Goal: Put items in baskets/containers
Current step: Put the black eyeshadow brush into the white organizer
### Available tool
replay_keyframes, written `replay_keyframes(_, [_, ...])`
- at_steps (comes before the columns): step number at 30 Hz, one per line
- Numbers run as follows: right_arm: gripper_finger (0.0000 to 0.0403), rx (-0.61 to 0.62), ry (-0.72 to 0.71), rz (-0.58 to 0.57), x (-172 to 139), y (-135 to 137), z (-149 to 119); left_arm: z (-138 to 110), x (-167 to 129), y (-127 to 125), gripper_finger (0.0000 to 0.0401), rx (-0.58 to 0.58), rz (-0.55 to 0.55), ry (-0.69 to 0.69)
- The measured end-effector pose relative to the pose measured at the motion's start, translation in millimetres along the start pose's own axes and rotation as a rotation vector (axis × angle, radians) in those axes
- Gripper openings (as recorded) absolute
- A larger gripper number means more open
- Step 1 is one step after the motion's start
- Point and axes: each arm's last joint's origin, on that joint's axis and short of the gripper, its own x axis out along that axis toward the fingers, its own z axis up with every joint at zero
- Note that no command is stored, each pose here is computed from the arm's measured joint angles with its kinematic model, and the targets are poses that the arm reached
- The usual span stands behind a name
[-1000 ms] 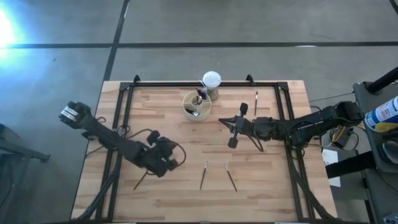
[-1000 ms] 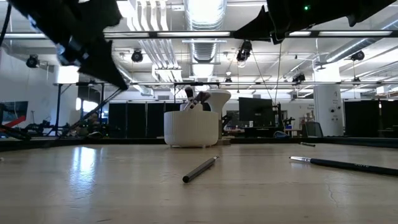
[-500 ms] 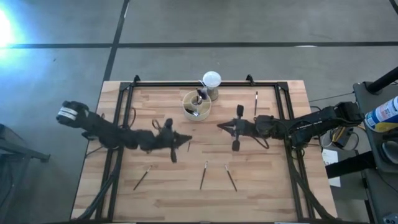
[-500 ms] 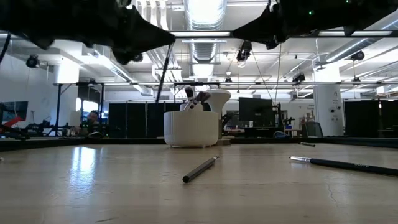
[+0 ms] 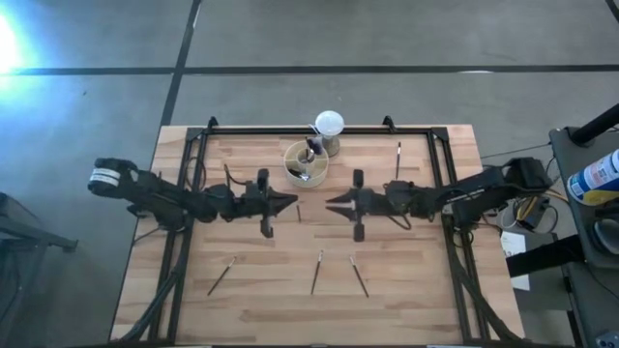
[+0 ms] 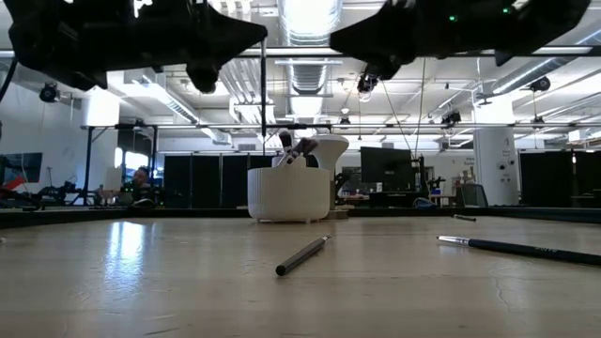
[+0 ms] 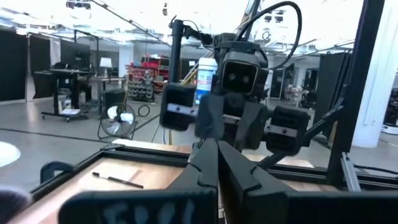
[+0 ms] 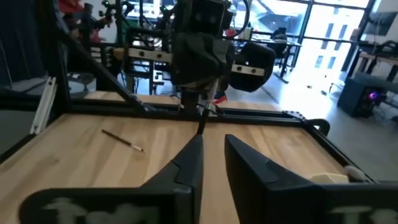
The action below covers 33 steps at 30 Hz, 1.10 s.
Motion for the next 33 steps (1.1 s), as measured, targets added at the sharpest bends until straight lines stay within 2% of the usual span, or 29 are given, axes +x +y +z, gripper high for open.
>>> replay_keyframes(9, [0.0137, 0.052, 0.016, -0.001, 44.1, 4.4, 1.1, 2.8, 2.3, -0.9, 0.0, 0.005, -0.009, -0.012])
replay_keyframes(16, [0.016, 0.054, 0.025, -0.017, 69.3, 4.8, -1.5, 3.1, 2.2, -1.3, 0.0, 0.004, -0.012, -0.014])
replay_keyframes(27, [0.0134, 0.04, 0.027, -0.041, 90.8, 6.2, -3.9, 3.5, 2.2, -1.7, 0.0, 0.003, -0.016, -0.02])
replay_keyframes(33, [0.0076, 0.017, 0.03, -0.041, 89.8, 6.2, -4.0, 3.5, 2.1, -1.8, 0.0, 0.003, -0.016, -0.019])
